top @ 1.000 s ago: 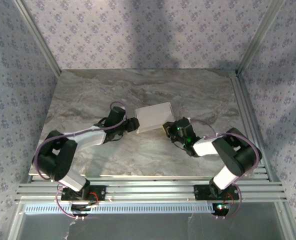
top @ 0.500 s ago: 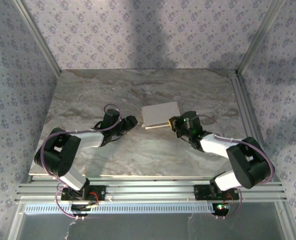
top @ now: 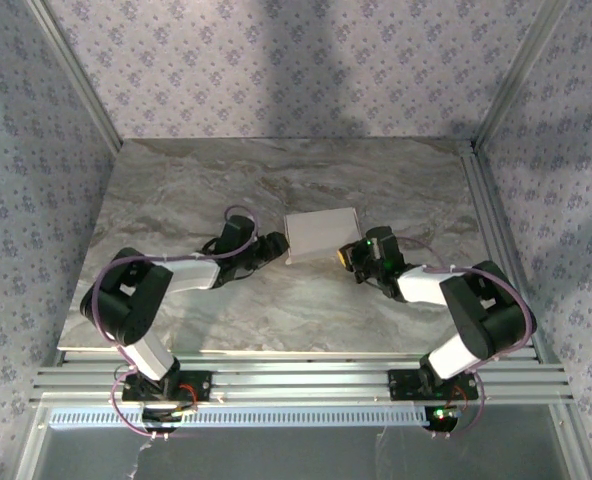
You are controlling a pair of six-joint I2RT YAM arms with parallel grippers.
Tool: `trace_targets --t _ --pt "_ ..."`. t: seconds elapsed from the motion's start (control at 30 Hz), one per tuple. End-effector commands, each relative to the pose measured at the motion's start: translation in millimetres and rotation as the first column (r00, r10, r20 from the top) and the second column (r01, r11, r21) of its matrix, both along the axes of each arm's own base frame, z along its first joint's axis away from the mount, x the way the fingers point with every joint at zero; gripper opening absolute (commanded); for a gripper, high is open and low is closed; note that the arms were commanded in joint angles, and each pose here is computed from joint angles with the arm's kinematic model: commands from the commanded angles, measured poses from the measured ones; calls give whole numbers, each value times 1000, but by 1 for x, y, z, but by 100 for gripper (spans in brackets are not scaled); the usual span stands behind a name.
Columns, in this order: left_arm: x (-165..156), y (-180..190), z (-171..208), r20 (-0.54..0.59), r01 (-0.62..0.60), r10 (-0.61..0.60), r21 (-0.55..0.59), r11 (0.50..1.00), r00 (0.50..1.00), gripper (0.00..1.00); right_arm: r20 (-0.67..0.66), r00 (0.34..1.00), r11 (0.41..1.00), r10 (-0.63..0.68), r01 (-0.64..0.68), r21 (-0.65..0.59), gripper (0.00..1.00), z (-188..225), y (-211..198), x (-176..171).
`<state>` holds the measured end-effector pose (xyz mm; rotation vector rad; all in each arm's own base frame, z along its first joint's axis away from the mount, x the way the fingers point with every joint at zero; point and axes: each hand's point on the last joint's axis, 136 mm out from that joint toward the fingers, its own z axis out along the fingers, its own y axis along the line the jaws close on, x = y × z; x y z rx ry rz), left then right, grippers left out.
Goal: Fold the paper box
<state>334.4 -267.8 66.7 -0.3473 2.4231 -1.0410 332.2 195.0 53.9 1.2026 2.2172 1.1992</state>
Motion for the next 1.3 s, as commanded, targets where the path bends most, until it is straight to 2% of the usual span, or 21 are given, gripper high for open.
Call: trace_targets --t 0.0,0.1,0.27,0.5,0.67,0.87,1.27 --pt "5 -6 5 43 41 -46 118 992 998 56 -85 996 997 14 -20 -76 0 -29 -12 -17" --pt "7 -5 -1 23 61 -66 200 978 998 54 -108 994 995 27 -37 -92 0 -37 -14 -19" --pt "10 -6 -18 -13 85 -85 267 960 996 53 -109 993 992 55 -66 -104 0 -43 -16 -21" --pt "16 -10 -37 -35 82 -75 278 957 997 36 -75 992 984 105 -115 -135 0 -34 -12 -19" --pt "13 -7 -44 -35 73 -66 270 960 997 33 -52 990 977 127 -134 -168 0 -26 -14 -18" --pt "9 -9 -45 -45 77 -68 247 966 997 21 -24 986 966 165 -166 -198 0 -18 -11 -13" --pt "3 -1 -54 -82 81 -60 287 955 995 6 74 962 926 262 -229 -299 0 17 3 -8"
